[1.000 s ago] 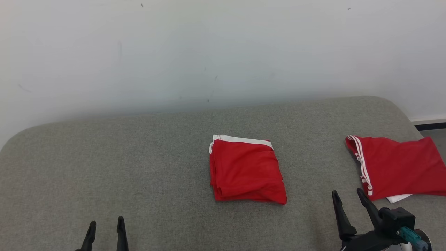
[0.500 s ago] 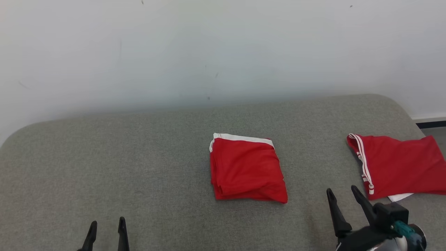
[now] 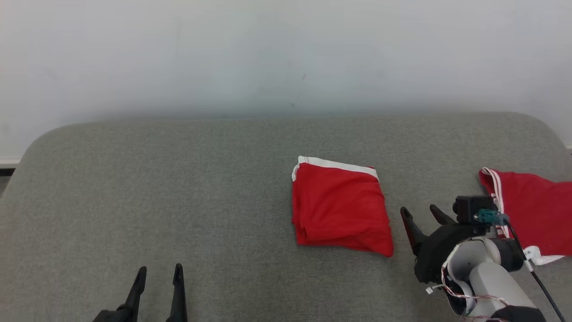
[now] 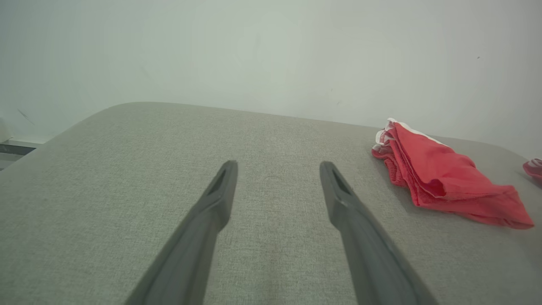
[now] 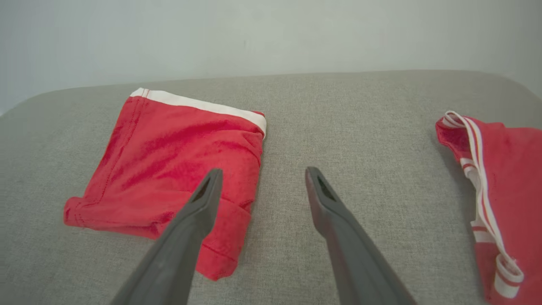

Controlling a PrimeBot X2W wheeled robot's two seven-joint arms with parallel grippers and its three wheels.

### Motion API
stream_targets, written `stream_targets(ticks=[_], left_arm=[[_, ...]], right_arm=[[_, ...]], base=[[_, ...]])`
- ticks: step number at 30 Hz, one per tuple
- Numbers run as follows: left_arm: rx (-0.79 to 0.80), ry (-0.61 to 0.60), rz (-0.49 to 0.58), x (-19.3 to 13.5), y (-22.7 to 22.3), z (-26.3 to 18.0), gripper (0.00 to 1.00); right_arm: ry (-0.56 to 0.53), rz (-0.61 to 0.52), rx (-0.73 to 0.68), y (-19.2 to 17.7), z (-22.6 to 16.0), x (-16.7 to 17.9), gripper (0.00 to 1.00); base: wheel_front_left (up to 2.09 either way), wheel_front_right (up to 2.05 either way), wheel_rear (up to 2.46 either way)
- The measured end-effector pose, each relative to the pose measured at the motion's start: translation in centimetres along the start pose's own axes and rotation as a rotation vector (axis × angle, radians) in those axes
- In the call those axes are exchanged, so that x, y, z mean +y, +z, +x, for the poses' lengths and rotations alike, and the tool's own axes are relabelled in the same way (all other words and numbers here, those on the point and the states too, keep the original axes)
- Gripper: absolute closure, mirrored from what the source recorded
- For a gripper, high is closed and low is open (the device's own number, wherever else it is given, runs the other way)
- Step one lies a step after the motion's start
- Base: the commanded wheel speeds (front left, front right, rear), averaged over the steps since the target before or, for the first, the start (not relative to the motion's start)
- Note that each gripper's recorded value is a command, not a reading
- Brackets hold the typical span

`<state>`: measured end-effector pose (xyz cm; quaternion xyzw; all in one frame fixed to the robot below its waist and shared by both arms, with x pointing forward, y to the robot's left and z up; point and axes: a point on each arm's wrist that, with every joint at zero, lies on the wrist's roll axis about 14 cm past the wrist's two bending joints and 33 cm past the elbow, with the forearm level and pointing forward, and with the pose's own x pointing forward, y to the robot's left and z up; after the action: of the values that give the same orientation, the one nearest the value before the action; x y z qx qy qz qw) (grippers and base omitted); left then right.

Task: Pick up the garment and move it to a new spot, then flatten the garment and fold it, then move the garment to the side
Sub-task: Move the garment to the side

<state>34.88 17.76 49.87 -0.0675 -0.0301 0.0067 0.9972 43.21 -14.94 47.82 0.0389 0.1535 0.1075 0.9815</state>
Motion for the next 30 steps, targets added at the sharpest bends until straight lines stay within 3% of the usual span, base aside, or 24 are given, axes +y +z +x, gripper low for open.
stream_targets(ticks=[4,12,23,24,25,30], left_arm=[[-0.006,0.02,0.001,0.7,0.2,0.3,0.0],[0.006,0.076,0.007,2.8,0.0,0.1,0.0],[0.047,0.136,0.016,4.6,-1.1,-0.5,0.0],[0.051,0.138,0.016,4.7,-1.2,-0.5,0.0],[0.054,0.14,0.016,4.7,-1.3,-0.5,0.0],[0.059,0.132,0.014,4.5,-1.5,-0.4,0.0]], right_arm=[[0.039,0.011,0.083,-0.4,2.6,1.6,0.0],[0.029,-0.012,0.253,-2.9,6.4,1.5,0.0],[0.027,0.013,0.471,-7.8,8.7,2.4,0.0],[0.029,0.013,0.483,-8.1,8.7,2.5,0.4],[0.033,0.009,0.489,-8.2,8.9,2.6,1.0],[0.056,-0.067,0.483,-8.1,8.9,3.0,1.0]], base=[[0.0,0.0,0.0],[0.0,0.0,0.0],[0.0,0.0,0.0],[0.0,0.0,0.0],[0.0,0.0,0.0],[0.0,0.0,0.0]])
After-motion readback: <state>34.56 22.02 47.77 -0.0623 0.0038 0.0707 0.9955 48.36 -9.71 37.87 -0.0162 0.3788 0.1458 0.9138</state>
